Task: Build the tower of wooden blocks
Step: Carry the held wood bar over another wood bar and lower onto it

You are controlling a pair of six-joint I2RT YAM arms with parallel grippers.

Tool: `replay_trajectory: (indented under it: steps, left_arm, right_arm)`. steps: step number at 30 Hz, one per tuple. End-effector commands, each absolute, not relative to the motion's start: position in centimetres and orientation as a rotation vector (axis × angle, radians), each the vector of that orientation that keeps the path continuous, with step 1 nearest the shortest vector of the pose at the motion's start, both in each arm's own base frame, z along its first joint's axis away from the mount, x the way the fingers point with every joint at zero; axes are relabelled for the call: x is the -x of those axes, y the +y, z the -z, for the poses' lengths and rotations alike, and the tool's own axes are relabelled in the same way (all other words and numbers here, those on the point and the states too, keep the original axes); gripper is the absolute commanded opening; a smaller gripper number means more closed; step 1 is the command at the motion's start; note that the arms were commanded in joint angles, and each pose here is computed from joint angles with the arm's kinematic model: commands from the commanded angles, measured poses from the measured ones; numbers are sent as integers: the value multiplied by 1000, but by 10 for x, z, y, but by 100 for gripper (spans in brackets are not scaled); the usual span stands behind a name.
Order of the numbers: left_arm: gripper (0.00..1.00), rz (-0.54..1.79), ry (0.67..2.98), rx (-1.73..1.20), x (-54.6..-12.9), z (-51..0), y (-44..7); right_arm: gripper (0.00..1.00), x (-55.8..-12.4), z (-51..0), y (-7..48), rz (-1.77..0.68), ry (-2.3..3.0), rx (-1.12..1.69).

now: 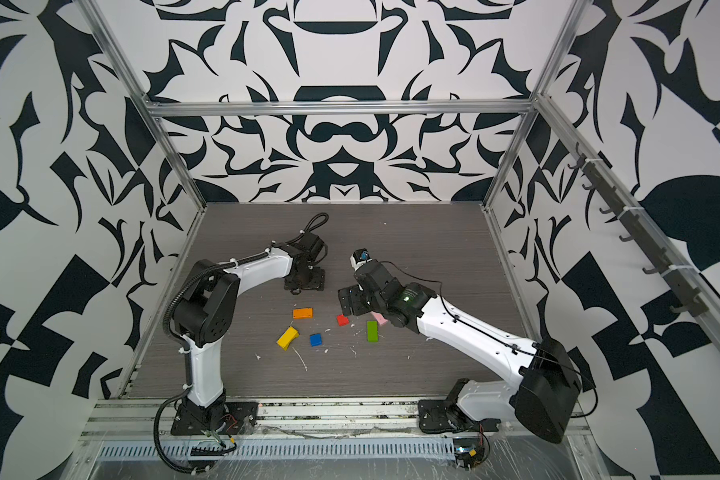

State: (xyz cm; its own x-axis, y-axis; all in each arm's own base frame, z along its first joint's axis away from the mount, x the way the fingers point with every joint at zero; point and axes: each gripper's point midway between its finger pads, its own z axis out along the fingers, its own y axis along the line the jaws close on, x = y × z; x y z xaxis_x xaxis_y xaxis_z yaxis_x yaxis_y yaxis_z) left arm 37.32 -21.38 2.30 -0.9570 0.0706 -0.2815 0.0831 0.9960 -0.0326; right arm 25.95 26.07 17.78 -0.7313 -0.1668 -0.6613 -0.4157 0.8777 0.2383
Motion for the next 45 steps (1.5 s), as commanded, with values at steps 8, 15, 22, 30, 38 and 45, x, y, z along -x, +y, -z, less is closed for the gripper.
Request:
replay_trajectory:
  steps: [8,15,22,30,38,45]
  left_arm:
    - [67,25,2887,-134,-379,-11,-207]
    - [67,30,2884,-131,-383,-11,-207]
    - [69,38,2881,-134,-385,-10,-210]
    - [70,25,2878,-145,-390,-11,-211]
    - [75,21,2882,-132,-390,-10,-210]
    - [86,16,2891,-125,-388,-7,-209]
  right_arm:
    - [96,-265,-204,263,-506,2314,407]
    - [96,-265,-203,263,-506,2319,408]
    - [96,-264,-207,261,-511,2303,398]
    - [96,-265,-203,261,-506,2313,402]
    - [96,-265,-202,261,-502,2318,401]
    - [96,-265,-202,262,-509,2318,402]
